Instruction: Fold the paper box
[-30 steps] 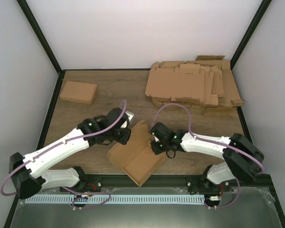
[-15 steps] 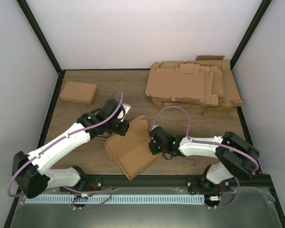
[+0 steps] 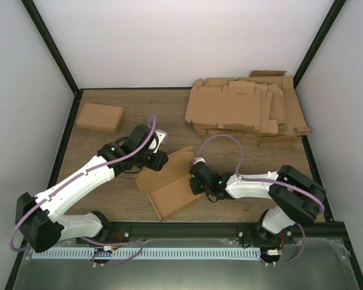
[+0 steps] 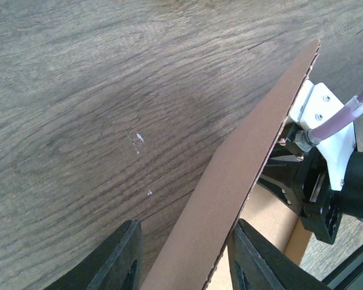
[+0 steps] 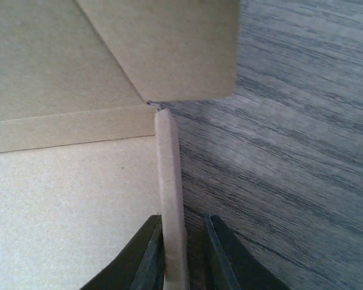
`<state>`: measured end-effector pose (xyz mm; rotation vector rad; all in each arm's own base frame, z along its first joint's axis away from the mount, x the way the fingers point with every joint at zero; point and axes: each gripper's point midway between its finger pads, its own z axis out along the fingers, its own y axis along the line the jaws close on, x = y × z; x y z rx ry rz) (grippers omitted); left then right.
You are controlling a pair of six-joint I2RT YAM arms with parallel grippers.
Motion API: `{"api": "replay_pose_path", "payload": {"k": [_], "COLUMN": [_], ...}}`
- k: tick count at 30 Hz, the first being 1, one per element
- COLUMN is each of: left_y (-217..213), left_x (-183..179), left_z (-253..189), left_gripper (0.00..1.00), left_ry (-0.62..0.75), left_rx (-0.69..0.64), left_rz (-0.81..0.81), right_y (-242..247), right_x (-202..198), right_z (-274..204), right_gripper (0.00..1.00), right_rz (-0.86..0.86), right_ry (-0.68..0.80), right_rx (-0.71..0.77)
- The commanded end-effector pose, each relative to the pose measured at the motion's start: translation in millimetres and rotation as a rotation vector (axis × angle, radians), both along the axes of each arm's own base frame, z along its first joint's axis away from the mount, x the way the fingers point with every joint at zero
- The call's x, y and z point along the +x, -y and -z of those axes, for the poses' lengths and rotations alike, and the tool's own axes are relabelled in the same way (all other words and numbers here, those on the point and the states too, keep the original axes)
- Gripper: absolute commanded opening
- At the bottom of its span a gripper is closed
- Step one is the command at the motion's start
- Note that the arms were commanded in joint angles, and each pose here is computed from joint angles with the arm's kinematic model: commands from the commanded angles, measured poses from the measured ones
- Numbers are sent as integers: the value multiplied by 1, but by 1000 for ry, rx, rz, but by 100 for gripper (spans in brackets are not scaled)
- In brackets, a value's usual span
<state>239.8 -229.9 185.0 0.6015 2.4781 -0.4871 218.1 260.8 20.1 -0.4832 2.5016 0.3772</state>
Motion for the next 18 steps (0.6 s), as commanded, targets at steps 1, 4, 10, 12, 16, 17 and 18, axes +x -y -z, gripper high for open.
{"api": "replay_pose_path", "payload": {"k": [1, 4, 10, 12, 16, 17, 18], "left_y": [2, 2, 2, 2, 2, 1, 1], "left_x": [2, 0, -1, -2, -2, -2, -2], "left_z": [-8, -3, 1, 0, 0, 0, 0], "left_gripper": [42, 42, 42, 42, 42, 42, 42], "left_ry": [30, 24, 26, 29, 33, 32, 32], "left_rx": [-21, -6, 5, 5, 10, 13, 17], "left_rz": [19, 37, 64, 70, 73, 71, 71], "right_y": [20, 18, 15, 20, 27, 26, 27], "right_x": [-4, -6, -13, -13, -14, -16, -16], "right_z": [12, 9, -3, -7, -5, -4, -2], "right_gripper": [23, 29, 47, 52, 50, 49, 48], "right_rz": [36, 29, 0, 9, 26, 20, 23], "right_ry": [-6, -3, -19, -11, -22, -30, -35], "right_rx": [-102, -101, -75, -83, -115, -120, -130]}}
